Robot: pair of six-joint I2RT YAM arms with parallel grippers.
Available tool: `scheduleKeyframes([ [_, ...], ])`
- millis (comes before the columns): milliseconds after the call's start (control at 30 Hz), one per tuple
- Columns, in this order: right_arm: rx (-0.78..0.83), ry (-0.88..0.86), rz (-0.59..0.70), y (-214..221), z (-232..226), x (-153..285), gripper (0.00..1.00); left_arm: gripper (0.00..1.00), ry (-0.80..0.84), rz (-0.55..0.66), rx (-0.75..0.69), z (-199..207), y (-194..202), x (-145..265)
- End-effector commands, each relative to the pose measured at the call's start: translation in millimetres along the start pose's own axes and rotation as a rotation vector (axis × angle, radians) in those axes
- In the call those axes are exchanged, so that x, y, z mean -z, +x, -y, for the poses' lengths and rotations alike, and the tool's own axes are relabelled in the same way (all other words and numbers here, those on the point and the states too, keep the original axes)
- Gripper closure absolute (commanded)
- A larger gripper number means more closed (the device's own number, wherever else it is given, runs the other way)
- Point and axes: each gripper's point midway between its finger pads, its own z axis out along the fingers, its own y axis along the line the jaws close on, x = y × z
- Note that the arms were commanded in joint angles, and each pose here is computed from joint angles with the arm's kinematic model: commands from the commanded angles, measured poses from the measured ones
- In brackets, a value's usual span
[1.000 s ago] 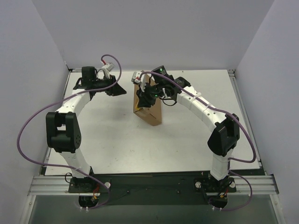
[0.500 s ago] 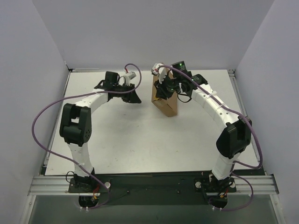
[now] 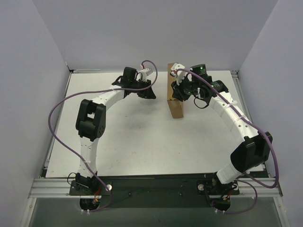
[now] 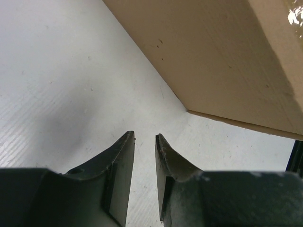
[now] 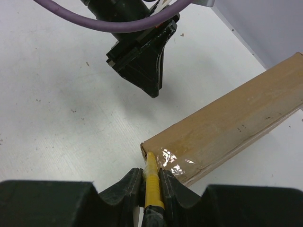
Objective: Unpack the express box
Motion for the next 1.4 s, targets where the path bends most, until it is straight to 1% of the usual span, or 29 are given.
scheduleKeyframes([
  [0,0.003,0.021,0.032,-5,1,21,1.0,0.65,0.02,0.076,-0.057,14,-33,-5],
  [200,-0.006,0.051,0.071,-14,3,42,1.0,0.65,0.04,0.064,-0.069,21,-27,-2],
  [367,-0.013,0.065,0.072,-12,1,49,1.0,0.65,0.059,0.051,-0.059,25,-22,-1],
  [500,-0.012,0.108,0.087,-18,6,60,1.0,0.65,0.069,0.052,-0.066,30,-23,3],
  [600,-0.037,0.258,0.119,-23,31,76,1.0,0.65,0.07,0.057,-0.076,35,-25,9],
  [633,-0.048,0.353,0.137,-24,48,82,1.0,0.65,0.07,0.062,-0.083,37,-27,11],
  [667,-0.057,0.402,0.134,-14,54,87,1.0,0.65,0.072,0.069,-0.091,40,-30,14],
  [700,-0.057,0.471,0.153,-14,66,90,1.0,0.65,0.072,0.07,-0.093,42,-32,16],
  [733,-0.074,0.557,0.104,7,77,90,1.0,0.66,0.066,0.073,-0.095,42,-33,18],
  [767,-0.081,0.611,0.093,15,84,93,1.0,0.65,0.067,0.082,-0.103,45,-37,21],
  [800,-0.084,0.651,0.104,17,91,95,1.0,0.65,0.069,0.084,-0.107,47,-38,22],
  [833,-0.105,0.673,0.06,36,93,88,1.0,0.65,0.067,0.084,-0.111,48,-39,23],
  [900,-0.127,0.668,0.032,49,94,79,1.0,0.65,0.061,0.091,-0.135,50,-43,28],
  [967,-0.16,0.628,0.014,63,88,64,1.0,0.65,0.051,0.092,-0.16,51,-46,33],
  [1033,-0.172,0.557,0.031,64,78,48,1.0,0.65,0.039,0.098,-0.174,51,-48,39],
  [1067,-0.19,0.515,0.048,61,70,40,1.0,0.65,0.031,0.102,-0.182,49,-50,43],
  [1133,-0.2,0.481,0.042,60,62,30,1.0,0.65,0.021,0.112,-0.187,50,-53,50],
  [1367,-0.182,0.339,0.064,38,14,0,1.0,0.65,-0.02,0.147,-0.196,35,-62,69],
])
